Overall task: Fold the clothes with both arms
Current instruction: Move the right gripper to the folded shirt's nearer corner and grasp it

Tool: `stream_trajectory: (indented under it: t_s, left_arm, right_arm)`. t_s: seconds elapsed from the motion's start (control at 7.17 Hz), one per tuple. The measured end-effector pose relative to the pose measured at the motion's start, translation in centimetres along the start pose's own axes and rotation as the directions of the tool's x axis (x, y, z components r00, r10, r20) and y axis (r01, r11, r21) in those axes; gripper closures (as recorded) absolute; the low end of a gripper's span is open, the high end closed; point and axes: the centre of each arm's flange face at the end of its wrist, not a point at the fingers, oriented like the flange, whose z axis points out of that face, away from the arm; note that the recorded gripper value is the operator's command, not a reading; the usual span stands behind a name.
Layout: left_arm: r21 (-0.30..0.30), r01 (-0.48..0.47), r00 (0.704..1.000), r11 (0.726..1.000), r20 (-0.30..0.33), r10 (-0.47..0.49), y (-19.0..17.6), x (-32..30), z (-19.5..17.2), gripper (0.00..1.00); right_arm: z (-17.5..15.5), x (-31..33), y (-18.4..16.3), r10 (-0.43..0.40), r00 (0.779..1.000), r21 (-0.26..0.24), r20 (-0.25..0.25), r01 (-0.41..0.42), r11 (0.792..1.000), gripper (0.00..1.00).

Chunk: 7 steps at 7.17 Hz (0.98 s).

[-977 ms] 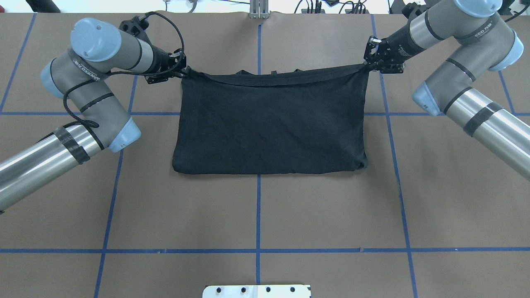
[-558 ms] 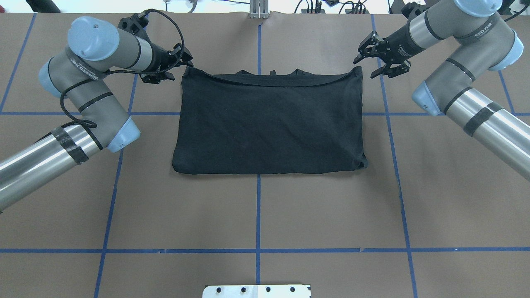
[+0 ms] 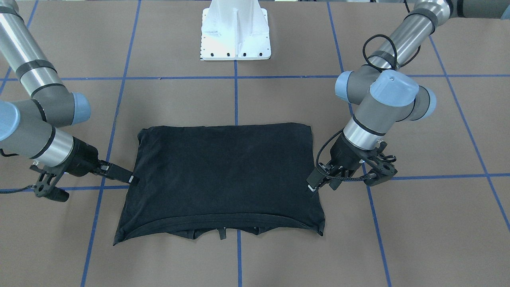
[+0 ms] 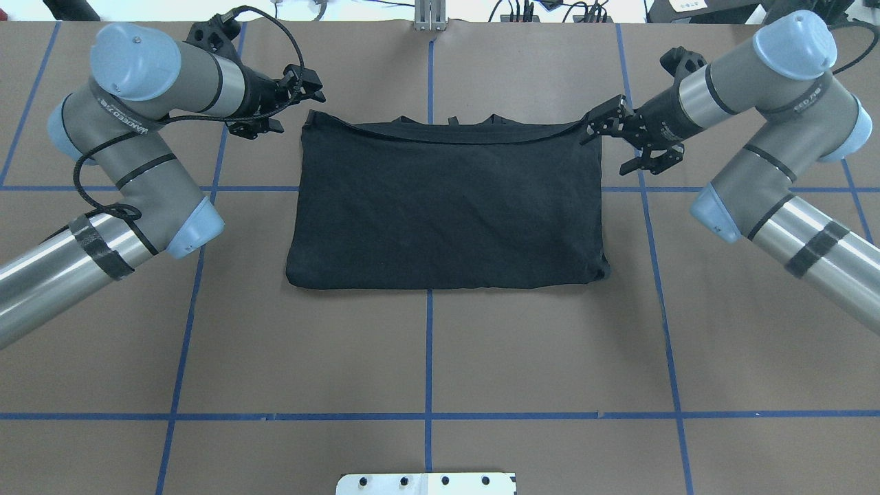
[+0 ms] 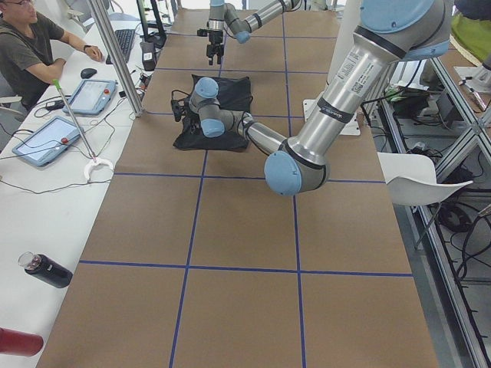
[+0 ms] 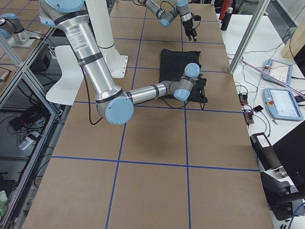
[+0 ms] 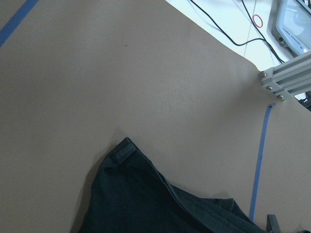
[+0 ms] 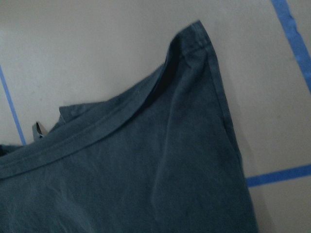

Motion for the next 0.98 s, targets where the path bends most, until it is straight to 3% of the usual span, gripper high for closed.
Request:
stream_trajectory:
  t_s: [0.56, 0.98]
  left_arm:
    - [-0.003, -0.004, 1.0, 1.0, -0.023, 0.004, 0.9, 0.1, -2.2, 0.0]
    - [-0.003, -0.004, 1.0, 1.0, -0.024, 0.003, 1.0, 0.2, -2.2, 0.0]
  right_arm:
    - [3.0, 3.6, 11.0, 0.034, 0.999, -0.123, -0.036, -0.038, 0.992, 0.01]
    - [6.5, 4.8, 12.9, 0.046, 0.995, -0.102, -0.093, -0.055, 0.993, 0.01]
